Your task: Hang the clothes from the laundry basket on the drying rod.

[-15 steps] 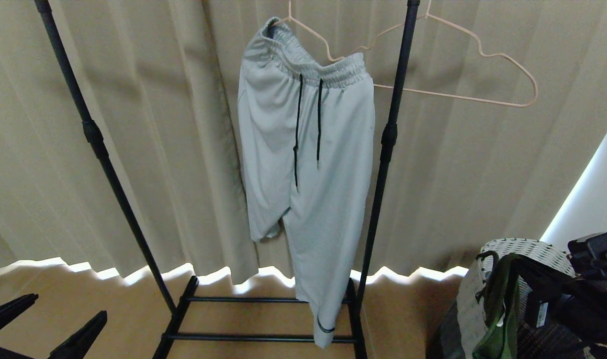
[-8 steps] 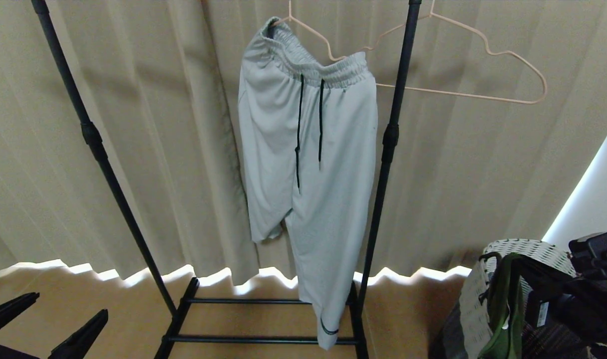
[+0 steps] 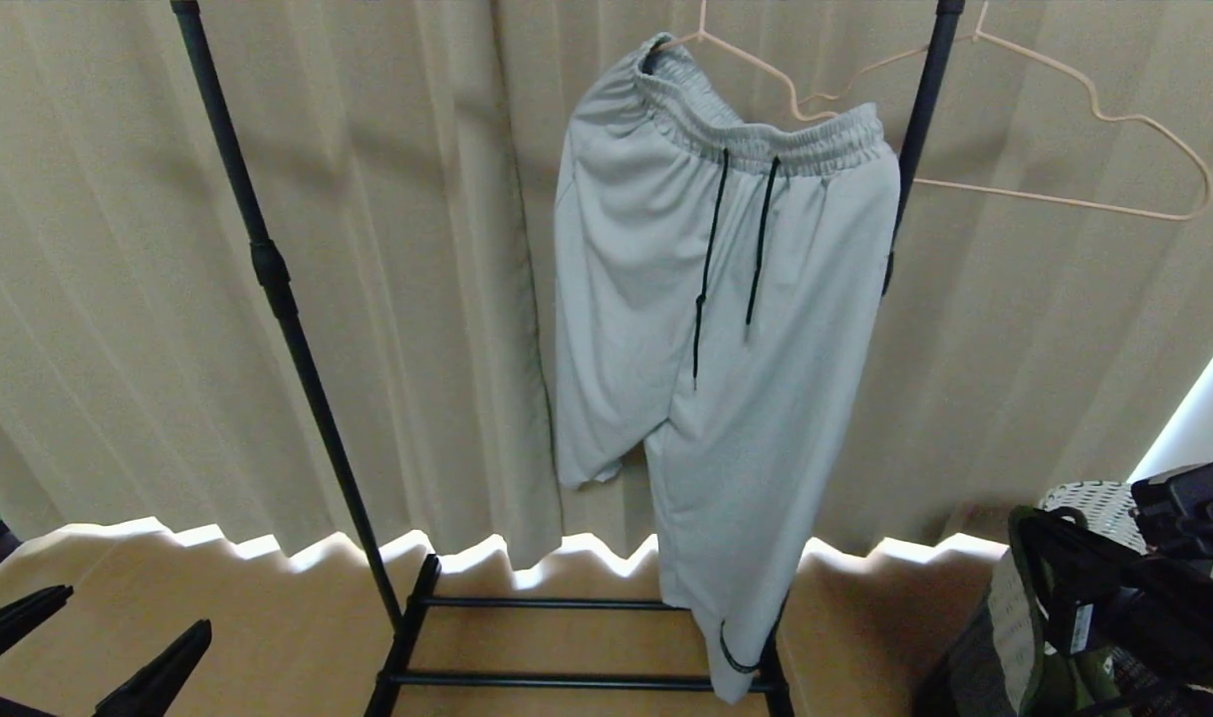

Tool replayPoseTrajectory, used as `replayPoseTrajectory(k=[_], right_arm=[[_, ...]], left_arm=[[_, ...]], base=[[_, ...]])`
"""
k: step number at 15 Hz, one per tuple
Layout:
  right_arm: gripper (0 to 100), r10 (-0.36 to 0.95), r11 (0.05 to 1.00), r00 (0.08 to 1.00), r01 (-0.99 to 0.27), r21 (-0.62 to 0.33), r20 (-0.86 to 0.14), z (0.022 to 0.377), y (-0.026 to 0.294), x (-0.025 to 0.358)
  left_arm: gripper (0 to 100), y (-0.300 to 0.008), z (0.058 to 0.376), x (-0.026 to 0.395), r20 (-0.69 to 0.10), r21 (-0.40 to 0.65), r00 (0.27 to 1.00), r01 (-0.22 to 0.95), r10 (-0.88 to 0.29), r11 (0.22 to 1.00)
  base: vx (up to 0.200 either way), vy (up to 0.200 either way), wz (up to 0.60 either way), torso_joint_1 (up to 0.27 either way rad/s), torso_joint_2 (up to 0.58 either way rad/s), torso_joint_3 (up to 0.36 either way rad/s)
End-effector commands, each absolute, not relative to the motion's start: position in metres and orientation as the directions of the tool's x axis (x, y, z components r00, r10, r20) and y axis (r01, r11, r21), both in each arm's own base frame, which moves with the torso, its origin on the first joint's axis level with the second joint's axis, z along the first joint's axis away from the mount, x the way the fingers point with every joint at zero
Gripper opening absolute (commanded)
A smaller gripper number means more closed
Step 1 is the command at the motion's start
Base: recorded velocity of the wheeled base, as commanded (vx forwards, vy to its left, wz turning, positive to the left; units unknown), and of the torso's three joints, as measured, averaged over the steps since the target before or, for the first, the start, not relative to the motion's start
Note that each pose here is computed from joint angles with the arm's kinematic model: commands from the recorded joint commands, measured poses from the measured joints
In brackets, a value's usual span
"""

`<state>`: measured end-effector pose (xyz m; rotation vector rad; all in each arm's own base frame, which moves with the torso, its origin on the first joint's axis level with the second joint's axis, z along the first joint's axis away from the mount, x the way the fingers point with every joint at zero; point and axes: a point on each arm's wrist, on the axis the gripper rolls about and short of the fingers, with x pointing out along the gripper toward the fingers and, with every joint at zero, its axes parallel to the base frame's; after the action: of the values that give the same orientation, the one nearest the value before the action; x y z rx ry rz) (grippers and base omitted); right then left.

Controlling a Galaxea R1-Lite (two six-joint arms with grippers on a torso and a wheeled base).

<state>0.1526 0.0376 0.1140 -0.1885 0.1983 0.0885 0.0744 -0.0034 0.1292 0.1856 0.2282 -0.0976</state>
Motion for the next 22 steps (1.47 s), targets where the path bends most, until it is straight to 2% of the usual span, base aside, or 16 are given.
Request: replayPoseTrajectory(k=[1,5,8,11,13,18,19,22], right_arm=[[0,0.07,0.978,0.978,-0.105,-0.178,-0.196,0.116,0.038,0.155],[0,0.106,0.978,0.984,-0.129,-0.164,-0.144,0.129,0.049,0.181],[0,0.177,0.97,0.979,-0.191,-0.152,-0.101,0.139,0.062,0.191],[0,0.312,0.94,0.95,-0.312,-0.134,-0.024,0.165,0.096,0.197],[0,0.364,0.928,0.931,-0.362,-0.086,0.012,0.182,0.112,0.201],[0,0.387,0.922,0.916,-0.383,-0.054,0.109,0.208,0.115,0.198],[0,0.419,0.908,0.895,-0.416,-0.052,0.151,0.218,0.113,0.194],[0,0.509,0.859,0.841,-0.51,-0.047,0.185,0.229,0.111,0.185]], left_arm=[[100,-0.004,0.127,0.069,-0.222,0.173,0.971,0.125,-0.085,0.977],[100,-0.014,0.128,0.066,-0.208,0.172,0.948,0.276,-0.239,0.946],[100,-0.016,0.138,0.071,-0.186,0.2,0.952,0.28,-0.244,0.939],[100,-0.024,0.176,0.101,-0.151,0.205,0.948,0.306,-0.279,0.93],[100,-0.034,0.189,0.115,-0.146,0.2,0.931,0.36,-0.335,0.911],[100,-0.055,0.202,0.122,-0.127,0.193,0.875,0.485,-0.468,0.853],[100,-0.066,0.202,0.121,-0.136,0.144,0.837,0.547,-0.531,0.825],[100,-0.093,0.199,0.124,-0.175,0.014,0.748,0.652,-0.641,0.758]], base=[[0.0,0.0,0.0,0.0,0.0,0.0],[0.0,0.0,0.0,0.0,0.0,0.0],[0.0,0.0,0.0,0.0,0.0,0.0],[0.0,0.0,0.0,0.0,0.0,0.0],[0.0,0.0,0.0,0.0,0.0,0.0],[0.0,0.0,0.0,0.0,0.0,0.0],[0.0,0.0,0.0,0.0,0.0,0.0],[0.0,0.0,0.0,0.0,0.0,0.0]])
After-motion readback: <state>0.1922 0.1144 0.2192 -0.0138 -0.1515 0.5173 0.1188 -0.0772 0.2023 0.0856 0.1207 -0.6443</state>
